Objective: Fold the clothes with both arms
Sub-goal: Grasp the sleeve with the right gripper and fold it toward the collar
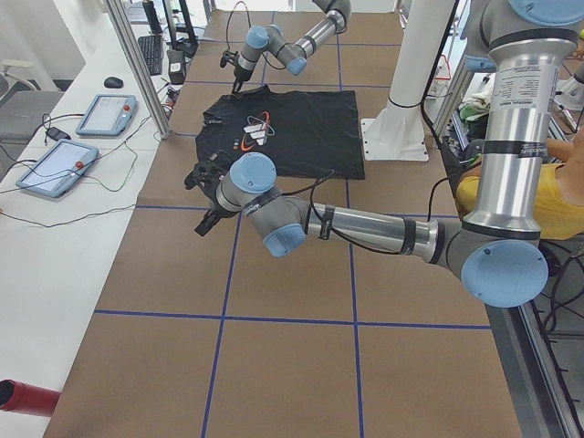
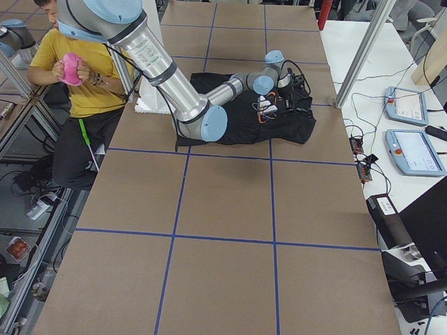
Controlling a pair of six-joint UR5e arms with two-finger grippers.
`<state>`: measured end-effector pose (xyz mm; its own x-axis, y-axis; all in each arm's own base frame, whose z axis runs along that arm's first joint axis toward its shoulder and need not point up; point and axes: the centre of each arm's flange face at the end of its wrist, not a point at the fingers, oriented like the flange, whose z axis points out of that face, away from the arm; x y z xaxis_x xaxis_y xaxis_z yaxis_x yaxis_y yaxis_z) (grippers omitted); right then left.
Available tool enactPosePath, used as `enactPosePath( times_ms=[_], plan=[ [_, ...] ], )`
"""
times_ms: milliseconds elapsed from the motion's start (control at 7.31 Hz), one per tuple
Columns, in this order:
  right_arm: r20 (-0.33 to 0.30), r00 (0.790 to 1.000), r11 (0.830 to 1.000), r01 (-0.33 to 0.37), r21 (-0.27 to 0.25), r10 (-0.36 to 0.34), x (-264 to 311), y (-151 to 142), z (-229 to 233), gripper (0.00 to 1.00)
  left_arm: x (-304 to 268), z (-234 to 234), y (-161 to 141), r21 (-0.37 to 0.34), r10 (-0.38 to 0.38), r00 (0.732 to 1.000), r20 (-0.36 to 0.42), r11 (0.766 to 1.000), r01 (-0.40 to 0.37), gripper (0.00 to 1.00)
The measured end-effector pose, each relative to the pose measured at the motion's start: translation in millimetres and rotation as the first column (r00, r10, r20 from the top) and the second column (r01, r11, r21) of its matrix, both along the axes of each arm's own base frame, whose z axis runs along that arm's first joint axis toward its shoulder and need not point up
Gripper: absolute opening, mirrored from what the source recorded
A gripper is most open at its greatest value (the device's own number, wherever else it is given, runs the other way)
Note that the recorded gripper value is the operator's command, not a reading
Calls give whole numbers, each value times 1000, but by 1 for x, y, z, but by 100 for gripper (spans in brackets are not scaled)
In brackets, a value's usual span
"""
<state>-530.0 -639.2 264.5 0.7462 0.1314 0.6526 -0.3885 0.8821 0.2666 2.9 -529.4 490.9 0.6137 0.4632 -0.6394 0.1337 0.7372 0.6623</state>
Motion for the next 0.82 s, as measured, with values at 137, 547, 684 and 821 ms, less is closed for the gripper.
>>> enactPosePath(
  times_ms=[137, 547, 684, 821],
  plan=[
    [-34, 999, 1000, -7, -2, 7, -13, 0, 9, 92, 0, 0, 0, 0, 0, 1000, 0, 1000, 0, 100],
    [-76, 997, 1000, -23, 12, 24, -28, 1, 14, 100, 0, -6, -4, 12, -1, 1000, -1, 1000, 1, 100],
    [-55, 998, 1000, -7, 2, 8, -16, -10, 2, 100, 3, -13, -11, 26, 1, 1000, -1, 1000, -1, 100],
    [-17, 999, 999, 32, -22, -32, 7, -26, -8, 100, 11, -25, -28, 44, 9, 1000, -2, 999, -9, 100]
  ],
)
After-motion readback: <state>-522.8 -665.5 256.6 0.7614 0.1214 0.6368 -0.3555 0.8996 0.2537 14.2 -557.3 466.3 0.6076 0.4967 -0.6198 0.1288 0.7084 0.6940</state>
